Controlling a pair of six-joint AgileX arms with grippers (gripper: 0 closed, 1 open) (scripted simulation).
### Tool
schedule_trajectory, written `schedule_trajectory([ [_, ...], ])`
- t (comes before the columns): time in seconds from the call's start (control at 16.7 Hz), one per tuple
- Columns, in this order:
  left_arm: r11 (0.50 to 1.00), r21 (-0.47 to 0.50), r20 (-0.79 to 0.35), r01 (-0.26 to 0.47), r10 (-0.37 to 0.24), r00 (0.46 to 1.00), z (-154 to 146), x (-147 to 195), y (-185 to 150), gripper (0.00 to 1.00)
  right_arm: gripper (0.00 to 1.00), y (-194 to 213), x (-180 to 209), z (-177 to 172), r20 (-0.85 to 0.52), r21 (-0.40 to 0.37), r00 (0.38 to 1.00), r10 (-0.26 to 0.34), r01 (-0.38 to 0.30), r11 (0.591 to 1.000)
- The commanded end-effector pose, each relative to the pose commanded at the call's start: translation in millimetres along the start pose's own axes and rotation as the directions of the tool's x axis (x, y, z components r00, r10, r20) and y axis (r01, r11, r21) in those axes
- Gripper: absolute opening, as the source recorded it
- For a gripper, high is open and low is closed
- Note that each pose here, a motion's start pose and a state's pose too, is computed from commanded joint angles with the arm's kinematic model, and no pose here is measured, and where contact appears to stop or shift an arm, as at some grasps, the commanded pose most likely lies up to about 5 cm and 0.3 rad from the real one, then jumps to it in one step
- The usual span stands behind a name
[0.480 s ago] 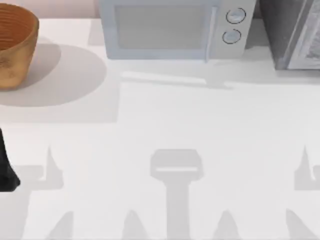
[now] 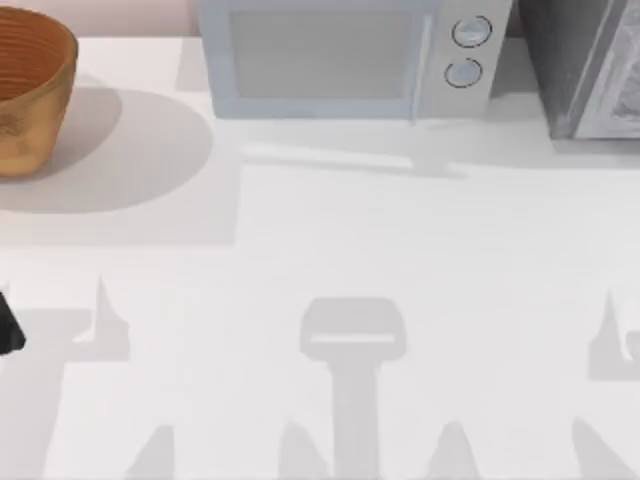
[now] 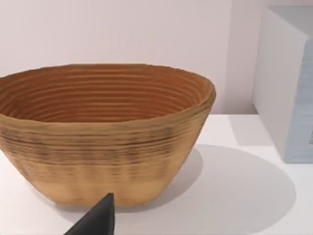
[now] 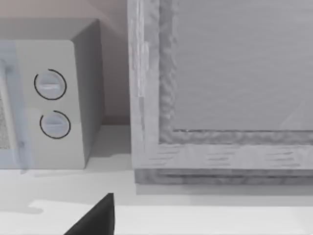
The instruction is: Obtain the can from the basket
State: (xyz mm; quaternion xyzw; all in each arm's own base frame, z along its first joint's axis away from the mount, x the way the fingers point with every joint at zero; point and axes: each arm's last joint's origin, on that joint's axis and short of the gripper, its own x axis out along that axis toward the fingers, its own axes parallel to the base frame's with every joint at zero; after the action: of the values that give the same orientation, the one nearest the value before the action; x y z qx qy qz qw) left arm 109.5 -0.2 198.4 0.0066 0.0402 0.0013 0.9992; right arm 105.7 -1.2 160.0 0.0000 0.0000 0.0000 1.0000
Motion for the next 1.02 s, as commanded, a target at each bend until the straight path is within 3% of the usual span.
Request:
schedule_trajectory([
  [0.24,1.000,0.020,-0.090,0.006,-0.004,0.996,62,12,3,1.00,1.00,0,0,0,0.000,0.000,1.000,0.000,0.000,1.000],
  [0.48,0.999,0.041,-0.189,0.015,-0.006,0.982,137,49,9,1.00,1.00,0,0,0,0.000,0.000,1.000,0.000,0.000,1.000],
  [0.78,0.998,0.058,-0.333,0.027,-0.006,0.943,208,136,27,1.00,1.00,0,0,0,0.000,0.000,1.000,0.000,0.000,1.000],
  [1.02,0.998,0.047,-0.504,0.042,-0.013,0.864,211,230,52,1.00,1.00,0,0,0,0.000,0.000,1.000,0.000,0.000,1.000],
])
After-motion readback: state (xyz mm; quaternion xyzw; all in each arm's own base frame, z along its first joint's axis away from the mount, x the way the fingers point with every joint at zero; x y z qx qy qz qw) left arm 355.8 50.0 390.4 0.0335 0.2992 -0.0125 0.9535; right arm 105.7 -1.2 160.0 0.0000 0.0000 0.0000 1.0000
